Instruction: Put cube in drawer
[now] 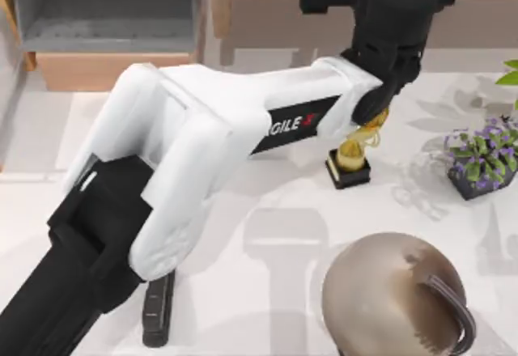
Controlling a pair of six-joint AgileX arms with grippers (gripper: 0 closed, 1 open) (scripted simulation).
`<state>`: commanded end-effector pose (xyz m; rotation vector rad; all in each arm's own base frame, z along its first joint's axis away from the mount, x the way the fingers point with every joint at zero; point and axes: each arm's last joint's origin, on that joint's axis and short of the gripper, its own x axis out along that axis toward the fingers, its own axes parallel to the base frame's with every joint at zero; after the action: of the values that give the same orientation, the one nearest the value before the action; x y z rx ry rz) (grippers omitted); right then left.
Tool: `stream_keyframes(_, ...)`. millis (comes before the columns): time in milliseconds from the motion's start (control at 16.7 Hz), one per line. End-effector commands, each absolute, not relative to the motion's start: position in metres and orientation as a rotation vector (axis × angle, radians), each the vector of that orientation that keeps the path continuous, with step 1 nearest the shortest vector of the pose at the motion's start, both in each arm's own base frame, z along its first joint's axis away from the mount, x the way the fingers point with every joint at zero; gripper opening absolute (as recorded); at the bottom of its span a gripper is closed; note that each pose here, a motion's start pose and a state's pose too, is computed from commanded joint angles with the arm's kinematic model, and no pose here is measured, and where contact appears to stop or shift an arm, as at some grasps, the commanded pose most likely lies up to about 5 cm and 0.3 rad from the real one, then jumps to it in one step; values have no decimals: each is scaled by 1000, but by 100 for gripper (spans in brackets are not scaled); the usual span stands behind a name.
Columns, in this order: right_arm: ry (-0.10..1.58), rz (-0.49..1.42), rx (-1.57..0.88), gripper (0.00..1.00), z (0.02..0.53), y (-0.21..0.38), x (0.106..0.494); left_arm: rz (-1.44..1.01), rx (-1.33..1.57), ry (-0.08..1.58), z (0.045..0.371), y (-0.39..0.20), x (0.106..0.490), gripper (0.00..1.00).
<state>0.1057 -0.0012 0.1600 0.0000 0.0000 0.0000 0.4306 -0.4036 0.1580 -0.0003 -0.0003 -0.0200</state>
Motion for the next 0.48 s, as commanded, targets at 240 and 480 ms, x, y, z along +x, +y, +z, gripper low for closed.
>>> stream_keyframes(240,0,0,0,100,160,-1,106,-20,0,0,158,-403,432,100)
stream_keyframes(480,0,0,0,100,160,-1,106,-20,0,0,158,-403,432,77)
